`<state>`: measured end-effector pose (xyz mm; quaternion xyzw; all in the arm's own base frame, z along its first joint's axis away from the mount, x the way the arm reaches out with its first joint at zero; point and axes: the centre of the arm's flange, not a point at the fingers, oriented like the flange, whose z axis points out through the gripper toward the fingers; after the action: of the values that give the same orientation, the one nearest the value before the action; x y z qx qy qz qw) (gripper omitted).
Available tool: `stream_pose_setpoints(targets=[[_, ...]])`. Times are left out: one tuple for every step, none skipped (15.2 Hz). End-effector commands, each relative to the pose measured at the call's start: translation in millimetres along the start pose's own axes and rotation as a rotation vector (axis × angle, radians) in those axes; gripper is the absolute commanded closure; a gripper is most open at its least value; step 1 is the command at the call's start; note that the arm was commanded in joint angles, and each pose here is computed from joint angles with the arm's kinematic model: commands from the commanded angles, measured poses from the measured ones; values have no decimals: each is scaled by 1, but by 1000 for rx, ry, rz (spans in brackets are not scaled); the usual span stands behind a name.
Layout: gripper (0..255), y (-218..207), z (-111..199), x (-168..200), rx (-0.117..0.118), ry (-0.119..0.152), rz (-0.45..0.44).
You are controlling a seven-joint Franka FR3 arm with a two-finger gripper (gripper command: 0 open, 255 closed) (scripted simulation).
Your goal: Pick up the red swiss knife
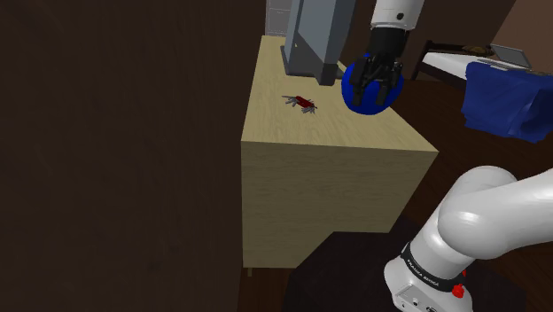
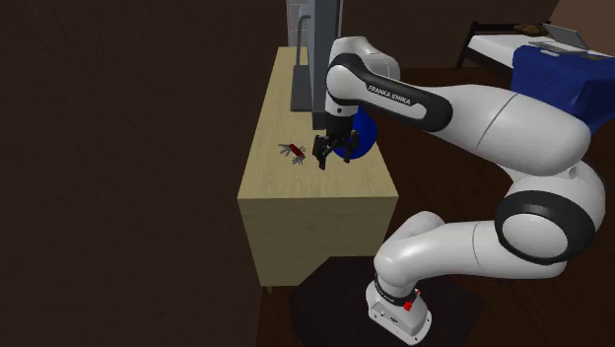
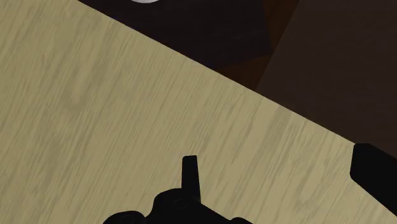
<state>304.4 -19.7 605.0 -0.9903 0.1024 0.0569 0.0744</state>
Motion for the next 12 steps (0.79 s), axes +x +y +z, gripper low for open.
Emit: stream_pose_setpoints(targets=[[0, 0, 0, 0, 0, 0, 0], [0, -4, 2, 11, -8, 9, 15], [0, -7, 5, 23, -15, 19, 30], [0, -10, 7, 34, -23, 28, 44], [0, -13, 9, 46, -31, 37, 59], [0, -16, 11, 57, -39, 47, 74], [0, -19, 13, 69, -46, 56, 89], [0, -21, 14, 81, -54, 65, 104], [0, -23, 16, 93, -62, 75, 118], [0, -26, 18, 104, -69, 84, 133], [0, -27, 19, 116, -77, 93, 148], [0, -29, 21, 128, -85, 103, 163]])
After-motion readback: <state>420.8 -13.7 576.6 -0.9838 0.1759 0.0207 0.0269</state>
